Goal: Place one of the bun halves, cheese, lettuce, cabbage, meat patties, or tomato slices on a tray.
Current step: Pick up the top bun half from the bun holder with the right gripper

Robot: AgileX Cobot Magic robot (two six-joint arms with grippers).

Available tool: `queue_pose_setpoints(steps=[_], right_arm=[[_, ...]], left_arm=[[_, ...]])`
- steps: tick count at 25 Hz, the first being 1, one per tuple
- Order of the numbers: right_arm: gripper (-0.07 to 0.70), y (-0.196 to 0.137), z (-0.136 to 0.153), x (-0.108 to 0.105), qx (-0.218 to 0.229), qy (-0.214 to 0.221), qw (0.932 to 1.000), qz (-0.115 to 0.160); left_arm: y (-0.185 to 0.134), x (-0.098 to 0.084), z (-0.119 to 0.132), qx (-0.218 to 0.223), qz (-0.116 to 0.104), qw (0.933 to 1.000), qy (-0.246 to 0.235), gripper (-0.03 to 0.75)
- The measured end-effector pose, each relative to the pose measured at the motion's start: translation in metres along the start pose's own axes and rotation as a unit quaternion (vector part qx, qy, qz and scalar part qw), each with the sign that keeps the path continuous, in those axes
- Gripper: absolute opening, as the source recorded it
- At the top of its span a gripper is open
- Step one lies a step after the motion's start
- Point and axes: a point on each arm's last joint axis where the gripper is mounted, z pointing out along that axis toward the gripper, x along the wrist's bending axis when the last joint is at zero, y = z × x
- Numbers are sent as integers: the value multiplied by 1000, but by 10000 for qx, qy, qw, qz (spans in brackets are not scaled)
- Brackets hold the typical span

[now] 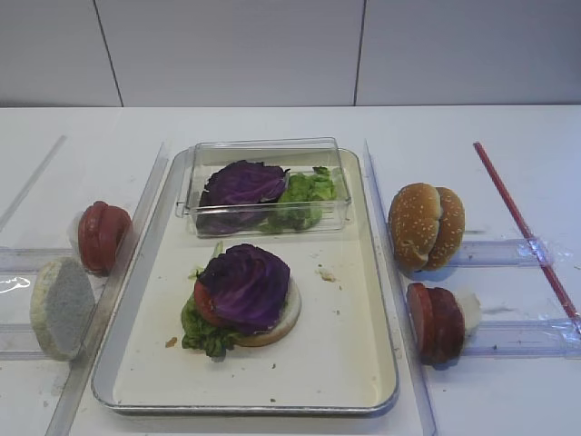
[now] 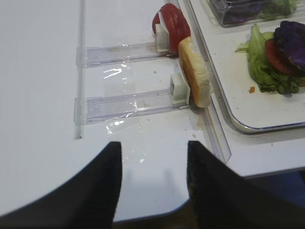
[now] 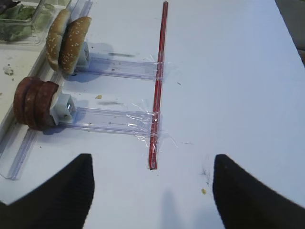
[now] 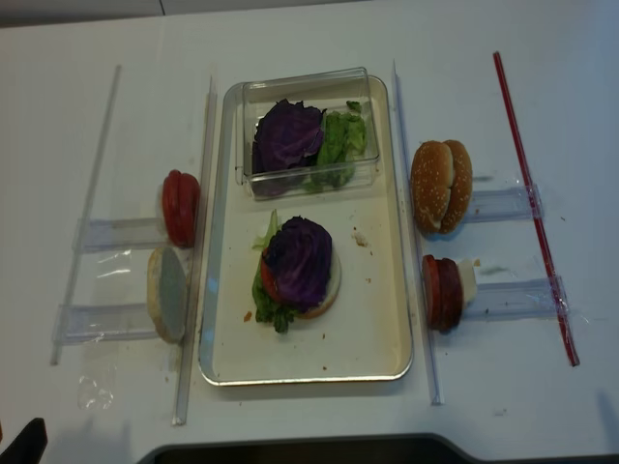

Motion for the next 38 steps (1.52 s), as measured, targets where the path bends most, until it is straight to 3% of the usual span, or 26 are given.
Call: queue_pose_setpoints(steps=[17,24,29,33,38], right_arm=[[530,0,0,1,-7,47,10000,22],[530,1,1,1,19,60,9998,164],[530,15,7,-1,463,91,9977,491],[530,40,16,-3,938,194,9918,851],[530,75,35,-7,1521,260,9830,999]], left_arm=[[0,0,0,0,-5,10000,6,305],[0,0,0,-10,-5,10000,7,300],[0,0,0,-10,-5,10000,7,295],[0,0,0,-10,-3,10000,11,295],[0,0,0,-10,-3,10000,11,295]])
